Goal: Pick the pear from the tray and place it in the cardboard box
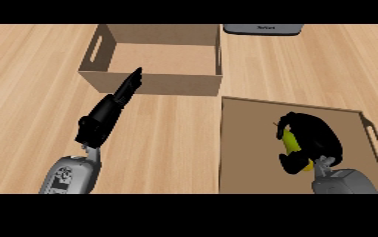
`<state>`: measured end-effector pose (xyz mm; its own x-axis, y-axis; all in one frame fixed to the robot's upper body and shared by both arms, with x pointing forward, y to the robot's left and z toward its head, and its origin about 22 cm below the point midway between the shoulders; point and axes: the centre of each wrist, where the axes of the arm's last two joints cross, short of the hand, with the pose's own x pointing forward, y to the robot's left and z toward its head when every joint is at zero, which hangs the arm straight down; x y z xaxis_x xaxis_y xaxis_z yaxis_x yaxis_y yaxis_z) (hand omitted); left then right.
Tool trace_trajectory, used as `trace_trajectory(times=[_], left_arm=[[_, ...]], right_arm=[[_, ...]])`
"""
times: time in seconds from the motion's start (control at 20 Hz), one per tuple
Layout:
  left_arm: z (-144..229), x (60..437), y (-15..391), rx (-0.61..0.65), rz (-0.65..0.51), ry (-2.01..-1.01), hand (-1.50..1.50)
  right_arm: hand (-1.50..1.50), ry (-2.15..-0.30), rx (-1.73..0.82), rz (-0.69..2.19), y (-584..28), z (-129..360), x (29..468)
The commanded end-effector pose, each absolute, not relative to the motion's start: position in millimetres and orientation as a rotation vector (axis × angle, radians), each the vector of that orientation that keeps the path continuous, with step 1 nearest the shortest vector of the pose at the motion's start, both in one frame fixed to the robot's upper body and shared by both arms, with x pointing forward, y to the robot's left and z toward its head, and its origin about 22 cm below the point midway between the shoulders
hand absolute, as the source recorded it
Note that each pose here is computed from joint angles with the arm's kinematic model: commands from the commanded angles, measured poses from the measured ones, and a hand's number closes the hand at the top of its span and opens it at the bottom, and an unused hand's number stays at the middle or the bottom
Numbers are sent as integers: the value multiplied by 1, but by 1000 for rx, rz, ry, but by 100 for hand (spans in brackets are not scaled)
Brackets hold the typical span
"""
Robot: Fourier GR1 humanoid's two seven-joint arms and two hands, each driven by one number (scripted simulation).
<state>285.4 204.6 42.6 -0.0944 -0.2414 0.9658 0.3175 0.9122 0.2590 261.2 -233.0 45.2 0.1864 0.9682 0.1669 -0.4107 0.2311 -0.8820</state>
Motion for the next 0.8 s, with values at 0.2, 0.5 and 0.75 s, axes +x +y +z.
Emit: trace_trajectory(times=[0.2, 0.5, 0.75], left_arm=[[51, 294, 179, -127, -548, -1605, 0], [49, 301, 185, -99, -526, -1607, 0], [43, 296, 182, -107, -520, -1593, 0]], right_arm=[[150, -1377, -972, 1273, -41, 98, 247], [150, -1500, -1095, 1217, 14, 111, 224], [150, -1614, -1029, 1188, 38, 157, 203]])
